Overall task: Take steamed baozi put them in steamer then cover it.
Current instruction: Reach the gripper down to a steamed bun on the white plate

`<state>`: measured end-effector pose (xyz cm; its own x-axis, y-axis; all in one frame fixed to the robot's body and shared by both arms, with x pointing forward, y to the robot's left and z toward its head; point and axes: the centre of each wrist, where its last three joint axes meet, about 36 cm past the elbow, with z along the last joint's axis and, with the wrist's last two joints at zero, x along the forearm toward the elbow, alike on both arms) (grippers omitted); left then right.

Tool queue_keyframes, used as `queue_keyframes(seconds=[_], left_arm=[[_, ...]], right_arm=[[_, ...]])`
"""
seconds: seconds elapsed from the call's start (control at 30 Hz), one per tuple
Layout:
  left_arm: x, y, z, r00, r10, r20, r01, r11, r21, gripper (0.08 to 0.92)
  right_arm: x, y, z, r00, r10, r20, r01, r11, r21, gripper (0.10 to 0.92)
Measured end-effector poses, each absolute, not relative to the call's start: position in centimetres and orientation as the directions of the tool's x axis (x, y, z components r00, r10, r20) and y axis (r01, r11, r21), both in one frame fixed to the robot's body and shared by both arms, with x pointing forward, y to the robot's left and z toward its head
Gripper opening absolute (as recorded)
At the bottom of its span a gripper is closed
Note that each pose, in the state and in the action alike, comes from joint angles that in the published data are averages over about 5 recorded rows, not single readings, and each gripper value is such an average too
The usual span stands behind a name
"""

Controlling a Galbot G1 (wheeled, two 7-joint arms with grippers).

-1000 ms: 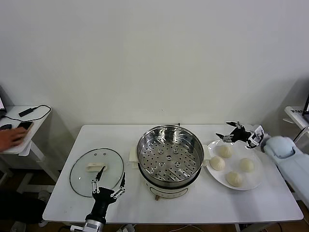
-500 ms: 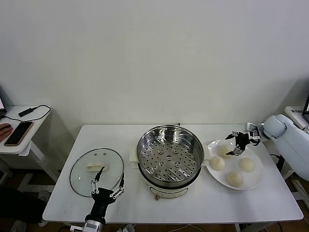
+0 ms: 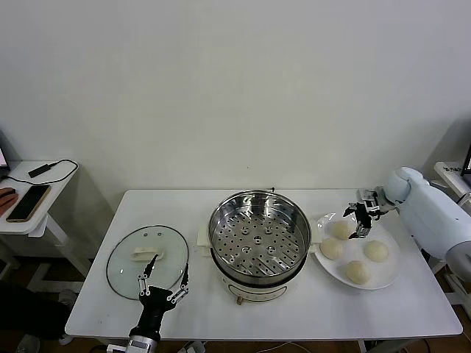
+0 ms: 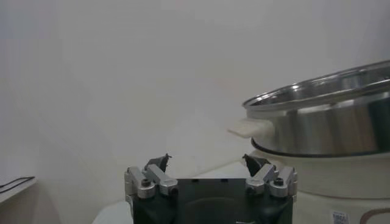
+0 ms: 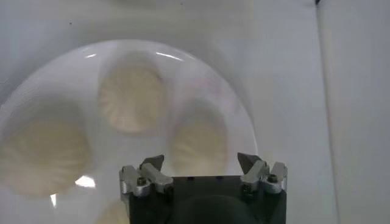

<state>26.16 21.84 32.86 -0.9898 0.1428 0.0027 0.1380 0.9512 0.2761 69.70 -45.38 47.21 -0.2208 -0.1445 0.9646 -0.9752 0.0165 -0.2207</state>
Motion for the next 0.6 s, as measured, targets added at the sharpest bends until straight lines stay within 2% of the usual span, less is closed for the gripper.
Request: queue_keyframes(seconds=[0.1, 0.43, 0.6], left_arm=[[26.17, 21.84, 32.79, -0.990, 0.142, 0.003, 0.138, 0.951, 0.276, 0.823], [26.22, 21.92, 32.77, -0.991, 0.136, -0.002, 0.130, 0.952, 0.277, 0.823], [26.28, 21.89, 32.79, -0.991, 0.135, -0.003, 0.129, 0.952, 0.277, 0.823]], right_arm=[[69.92, -45.06, 46.87, -0.216, -0.136, 0.967, -0.976, 0.009, -0.217, 0.808], [70.21, -44.69, 46.53, -0.216, -0.124, 0.969, -0.976, -0.005, -0.218, 0.671], [70.28, -44.76, 47.43, -0.222, -0.124, 0.967, -0.974, -0.016, -0.226, 0.650]])
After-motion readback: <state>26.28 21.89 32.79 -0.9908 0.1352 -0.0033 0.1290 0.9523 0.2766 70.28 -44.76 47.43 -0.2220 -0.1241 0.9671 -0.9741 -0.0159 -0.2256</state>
